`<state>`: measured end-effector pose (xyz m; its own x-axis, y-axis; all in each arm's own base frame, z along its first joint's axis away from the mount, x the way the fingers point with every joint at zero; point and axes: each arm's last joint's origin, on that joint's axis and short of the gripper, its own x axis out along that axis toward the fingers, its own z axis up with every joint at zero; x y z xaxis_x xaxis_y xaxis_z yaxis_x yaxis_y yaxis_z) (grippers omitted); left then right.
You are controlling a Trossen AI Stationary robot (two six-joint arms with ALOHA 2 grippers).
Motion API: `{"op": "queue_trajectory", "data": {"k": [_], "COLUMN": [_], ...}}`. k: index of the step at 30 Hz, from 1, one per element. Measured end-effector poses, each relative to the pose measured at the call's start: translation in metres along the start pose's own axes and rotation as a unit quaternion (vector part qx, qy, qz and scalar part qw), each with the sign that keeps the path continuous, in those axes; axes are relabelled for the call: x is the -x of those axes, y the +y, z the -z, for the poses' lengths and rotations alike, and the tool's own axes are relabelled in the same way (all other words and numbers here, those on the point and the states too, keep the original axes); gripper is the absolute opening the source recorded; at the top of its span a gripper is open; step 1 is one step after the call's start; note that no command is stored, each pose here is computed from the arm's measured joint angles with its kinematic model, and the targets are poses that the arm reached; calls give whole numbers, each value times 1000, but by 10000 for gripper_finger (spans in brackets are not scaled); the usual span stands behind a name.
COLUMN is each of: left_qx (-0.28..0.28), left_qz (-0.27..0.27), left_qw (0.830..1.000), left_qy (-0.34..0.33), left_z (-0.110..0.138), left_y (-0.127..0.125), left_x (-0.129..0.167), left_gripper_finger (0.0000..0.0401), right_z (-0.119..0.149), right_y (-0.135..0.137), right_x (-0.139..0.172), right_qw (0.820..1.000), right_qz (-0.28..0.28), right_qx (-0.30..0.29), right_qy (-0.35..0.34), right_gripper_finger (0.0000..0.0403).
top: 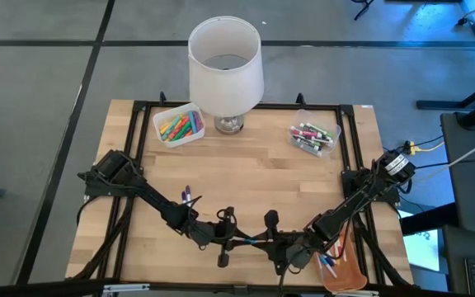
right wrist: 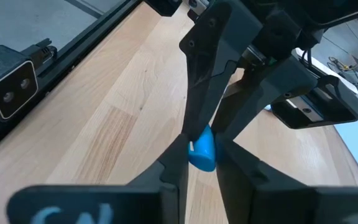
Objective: Pick & Place Markers
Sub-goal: Put the light blue mini marker into the orange bin
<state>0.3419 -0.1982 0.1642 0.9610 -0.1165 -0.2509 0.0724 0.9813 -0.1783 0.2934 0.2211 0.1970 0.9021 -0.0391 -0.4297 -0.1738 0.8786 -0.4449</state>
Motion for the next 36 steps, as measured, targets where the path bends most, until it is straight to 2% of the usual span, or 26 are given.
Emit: {"op": "queue_trajectory", "data": {"k": [7,14,25,32,36], "left_qx": [1,1,-1,5,8], "left_qz": [1,2,-3,-22,-24], "left_qw": [1000,1000,1000,1000,1000], "left_qy": [-2,-2,2,0,2], "left_z": [0,0,1,1,2], "left_y": [0,0,0,1,0], "left_x": [0,0,0,0,1], "left_gripper_finger": [49,58,63,97,130], "right_z": [0,0,1,-7,-15], "right_y": [0,0,0,2,1], "right_x": [0,0,0,10,21], "right_qw": [1000,1000,1000,996,990], "right_qz": [0,3,4,14,12], "right_qx": [0,0,4,44,35], "right_qy": [0,0,5,79,135], "right_gripper_finger": [88,52,55,53,52]}}
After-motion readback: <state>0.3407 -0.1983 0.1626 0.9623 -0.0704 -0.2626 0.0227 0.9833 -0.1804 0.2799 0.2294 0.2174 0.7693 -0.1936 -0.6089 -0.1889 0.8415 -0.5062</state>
